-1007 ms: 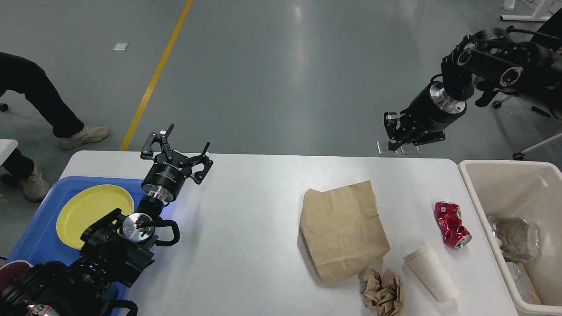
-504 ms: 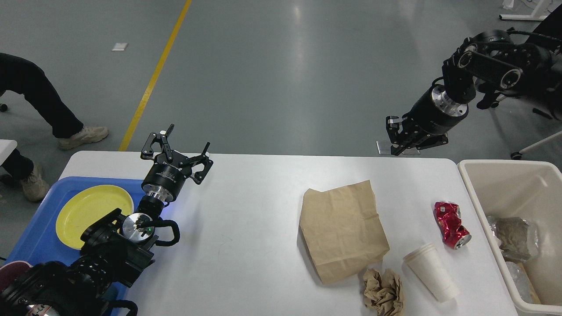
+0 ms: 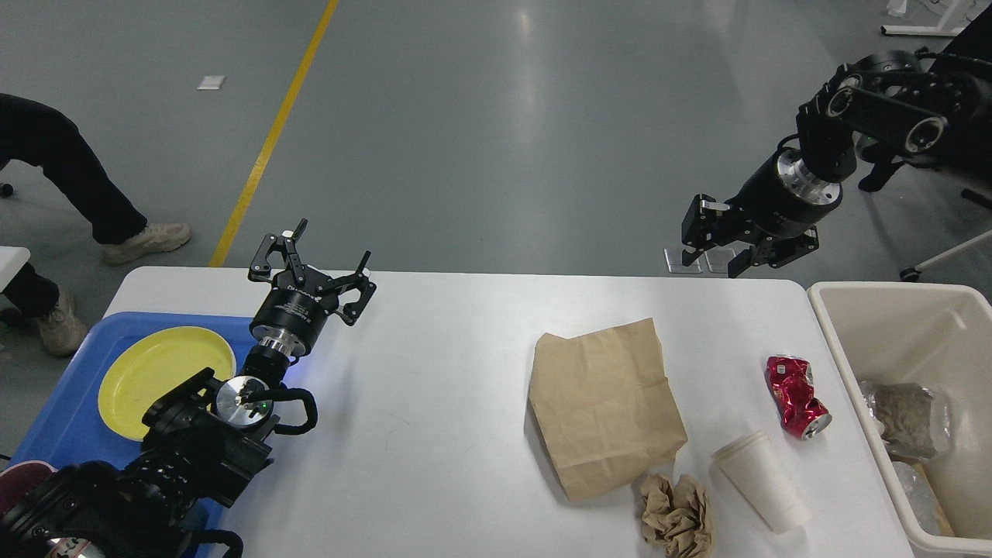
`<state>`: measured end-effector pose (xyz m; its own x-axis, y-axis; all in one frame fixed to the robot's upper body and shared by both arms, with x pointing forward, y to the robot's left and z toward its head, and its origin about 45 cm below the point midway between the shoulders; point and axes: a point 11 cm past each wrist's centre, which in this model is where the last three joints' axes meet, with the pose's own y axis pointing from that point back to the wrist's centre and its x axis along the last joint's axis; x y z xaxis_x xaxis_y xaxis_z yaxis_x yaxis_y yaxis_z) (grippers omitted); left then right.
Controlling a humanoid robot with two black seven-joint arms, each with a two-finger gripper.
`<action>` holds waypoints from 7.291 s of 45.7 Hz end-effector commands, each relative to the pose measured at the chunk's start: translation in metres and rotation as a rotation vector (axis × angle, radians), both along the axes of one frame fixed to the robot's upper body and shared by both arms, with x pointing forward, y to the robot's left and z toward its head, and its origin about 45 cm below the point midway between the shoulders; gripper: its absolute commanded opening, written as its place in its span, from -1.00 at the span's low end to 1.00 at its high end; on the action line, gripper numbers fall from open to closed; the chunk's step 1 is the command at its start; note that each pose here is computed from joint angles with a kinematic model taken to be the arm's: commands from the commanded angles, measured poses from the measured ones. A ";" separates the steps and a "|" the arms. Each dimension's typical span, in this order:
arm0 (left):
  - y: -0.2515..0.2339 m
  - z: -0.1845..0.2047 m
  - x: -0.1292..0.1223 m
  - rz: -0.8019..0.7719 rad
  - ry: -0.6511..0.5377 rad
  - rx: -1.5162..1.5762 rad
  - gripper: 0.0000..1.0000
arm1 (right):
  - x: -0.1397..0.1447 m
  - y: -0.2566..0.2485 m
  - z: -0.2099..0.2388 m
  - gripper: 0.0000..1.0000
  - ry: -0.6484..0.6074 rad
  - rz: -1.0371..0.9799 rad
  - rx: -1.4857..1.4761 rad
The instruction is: Tidy desktop
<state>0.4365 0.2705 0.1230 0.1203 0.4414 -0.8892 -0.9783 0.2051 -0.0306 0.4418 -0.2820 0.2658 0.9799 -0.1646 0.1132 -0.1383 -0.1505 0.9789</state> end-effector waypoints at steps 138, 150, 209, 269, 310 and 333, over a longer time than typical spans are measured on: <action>0.000 0.000 0.000 0.000 0.000 0.000 0.94 | 0.014 -0.191 0.212 -1.00 -0.517 -0.425 -0.167; 0.000 0.000 0.000 0.000 0.000 0.000 0.94 | -0.015 -0.285 0.190 -1.00 -0.602 -0.652 -0.326; 0.000 0.000 0.000 -0.001 0.000 0.001 0.94 | -0.166 -0.298 -0.192 1.00 -0.296 -0.610 -0.627; 0.000 0.000 0.000 0.000 0.000 0.000 0.94 | -0.017 -0.064 -0.083 1.00 -0.103 0.115 -0.471; 0.000 0.000 0.000 0.000 0.000 0.000 0.94 | -0.080 -0.119 -0.198 1.00 -0.022 0.068 -0.557; 0.000 0.000 0.000 0.000 0.000 0.000 0.94 | -0.088 -0.126 -0.211 0.73 -0.051 0.027 -0.554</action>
<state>0.4365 0.2705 0.1230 0.1203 0.4414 -0.8892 -0.9783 0.2051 -0.0305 0.3575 -0.4072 0.0581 0.9735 -0.0326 0.2261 -0.1968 0.3832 0.9024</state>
